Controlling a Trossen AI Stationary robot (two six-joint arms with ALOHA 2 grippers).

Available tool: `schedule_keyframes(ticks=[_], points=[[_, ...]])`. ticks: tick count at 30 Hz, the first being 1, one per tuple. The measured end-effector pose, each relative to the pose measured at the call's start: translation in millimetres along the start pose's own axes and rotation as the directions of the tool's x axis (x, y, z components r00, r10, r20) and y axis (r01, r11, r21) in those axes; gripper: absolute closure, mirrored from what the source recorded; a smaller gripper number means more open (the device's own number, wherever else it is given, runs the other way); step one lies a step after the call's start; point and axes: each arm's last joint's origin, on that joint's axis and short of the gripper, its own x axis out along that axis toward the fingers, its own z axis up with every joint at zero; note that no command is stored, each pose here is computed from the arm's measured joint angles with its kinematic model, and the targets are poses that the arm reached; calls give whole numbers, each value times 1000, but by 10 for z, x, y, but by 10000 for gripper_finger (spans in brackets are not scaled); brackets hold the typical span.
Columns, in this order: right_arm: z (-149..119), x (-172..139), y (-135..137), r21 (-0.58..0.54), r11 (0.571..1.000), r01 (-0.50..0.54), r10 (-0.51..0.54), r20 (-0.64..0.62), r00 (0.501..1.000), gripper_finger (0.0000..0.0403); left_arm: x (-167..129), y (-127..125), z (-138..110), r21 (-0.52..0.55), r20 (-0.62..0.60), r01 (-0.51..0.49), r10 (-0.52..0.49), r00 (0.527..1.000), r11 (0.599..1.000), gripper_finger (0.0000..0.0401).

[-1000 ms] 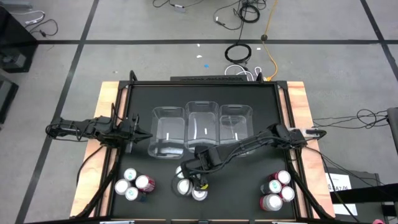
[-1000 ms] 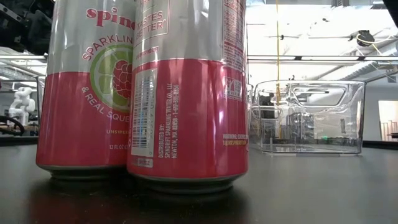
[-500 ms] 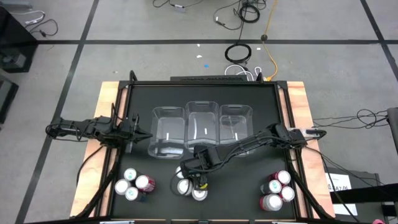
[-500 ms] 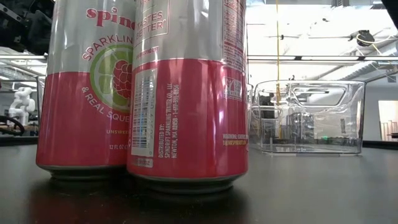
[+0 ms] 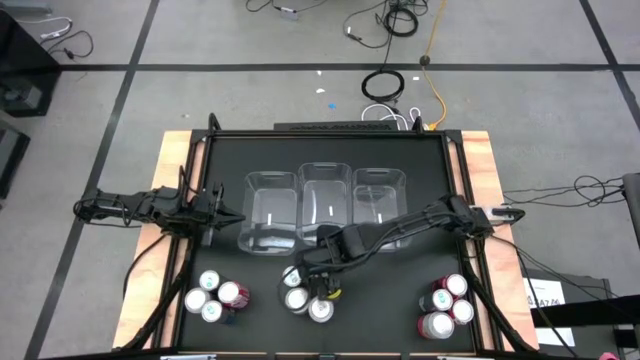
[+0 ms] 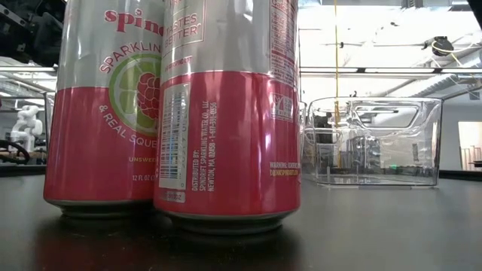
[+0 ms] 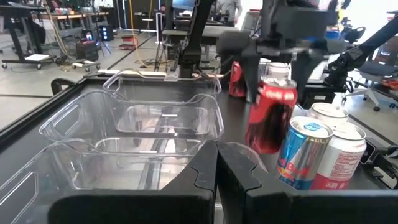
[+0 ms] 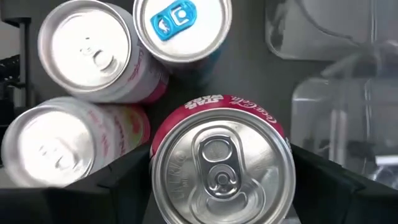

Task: Sort soda cans
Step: Put the bottom center red soda can into the right transparent bin

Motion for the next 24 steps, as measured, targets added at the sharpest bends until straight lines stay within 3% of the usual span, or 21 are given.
schedule_keyframes(ticks=[8,11,18,24], points=[[-56,-636,-84,101,995,-15,9,51,999,107,0,0,0,0,0,0,0,1000,1000,390],[-121,-823,-169,167,985,48,-60,64,996,107,0,0,0,0,0,0,0,1000,1000,390],[-304,-1205,-549,326,920,218,-234,9,972,106,0,0,0,0,0,0,0,1000,1000,390],[-355,-1366,-835,422,866,267,-291,-8,957,106,0,0,0,0,0,0,0,1000,1000,390]])
